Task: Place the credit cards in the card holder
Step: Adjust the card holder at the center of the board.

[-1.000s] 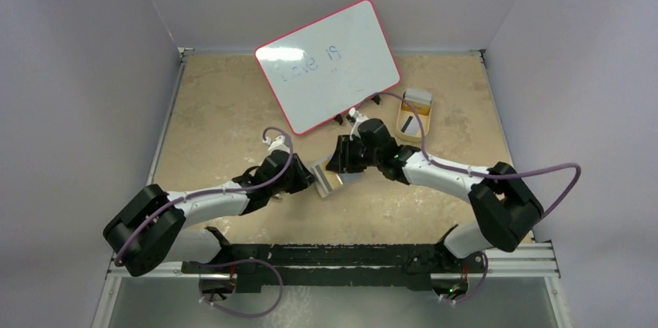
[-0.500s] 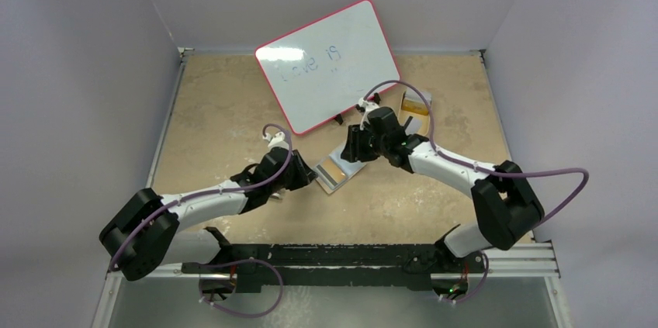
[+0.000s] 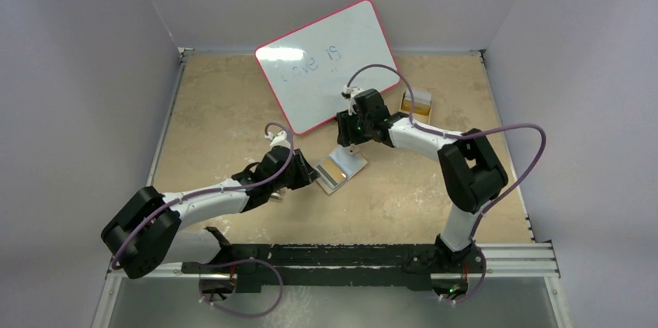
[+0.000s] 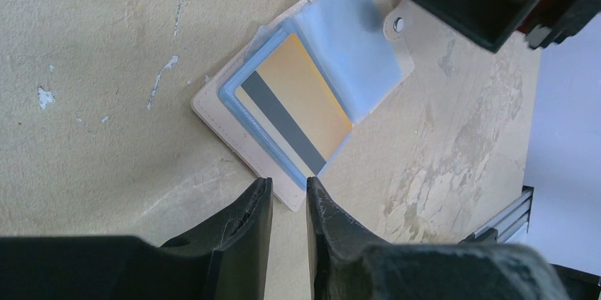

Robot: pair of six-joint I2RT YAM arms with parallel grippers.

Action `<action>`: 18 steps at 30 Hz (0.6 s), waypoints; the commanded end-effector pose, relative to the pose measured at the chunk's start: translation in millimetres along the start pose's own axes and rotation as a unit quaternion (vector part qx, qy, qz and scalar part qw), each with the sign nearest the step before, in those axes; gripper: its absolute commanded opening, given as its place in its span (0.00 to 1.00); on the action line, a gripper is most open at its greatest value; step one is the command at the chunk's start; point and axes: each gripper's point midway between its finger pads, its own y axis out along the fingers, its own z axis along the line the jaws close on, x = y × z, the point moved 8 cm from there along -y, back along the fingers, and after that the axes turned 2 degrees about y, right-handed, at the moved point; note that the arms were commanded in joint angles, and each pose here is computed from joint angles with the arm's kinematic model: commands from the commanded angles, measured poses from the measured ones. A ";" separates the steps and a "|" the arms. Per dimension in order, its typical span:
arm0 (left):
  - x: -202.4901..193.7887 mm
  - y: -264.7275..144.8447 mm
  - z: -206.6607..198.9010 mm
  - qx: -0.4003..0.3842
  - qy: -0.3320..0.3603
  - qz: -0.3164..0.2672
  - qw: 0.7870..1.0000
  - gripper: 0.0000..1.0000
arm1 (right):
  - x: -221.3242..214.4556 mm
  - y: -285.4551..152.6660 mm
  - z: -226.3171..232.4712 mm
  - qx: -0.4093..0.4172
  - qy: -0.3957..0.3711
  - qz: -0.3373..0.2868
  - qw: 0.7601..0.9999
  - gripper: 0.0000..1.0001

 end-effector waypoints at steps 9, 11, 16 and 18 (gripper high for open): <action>12.5 -5.6 -25.8 -0.054 -0.009 -0.013 0.998 0.21 | -60.6 -17.7 -10.8 -0.019 0.070 0.058 0.996 0.42; 12.8 -6.0 -26.9 -0.055 -0.006 -0.011 0.998 0.21 | -75.2 -23.9 -9.6 -0.012 0.094 0.064 0.993 0.41; 14.5 -4.6 -30.7 -0.058 0.001 -0.007 0.998 0.21 | -91.2 -34.9 -6.2 0.006 0.114 0.068 0.991 0.41; 14.9 -4.3 -31.3 -0.058 0.001 -0.006 0.998 0.20 | -84.0 -41.2 -3.6 0.010 0.108 0.059 0.992 0.43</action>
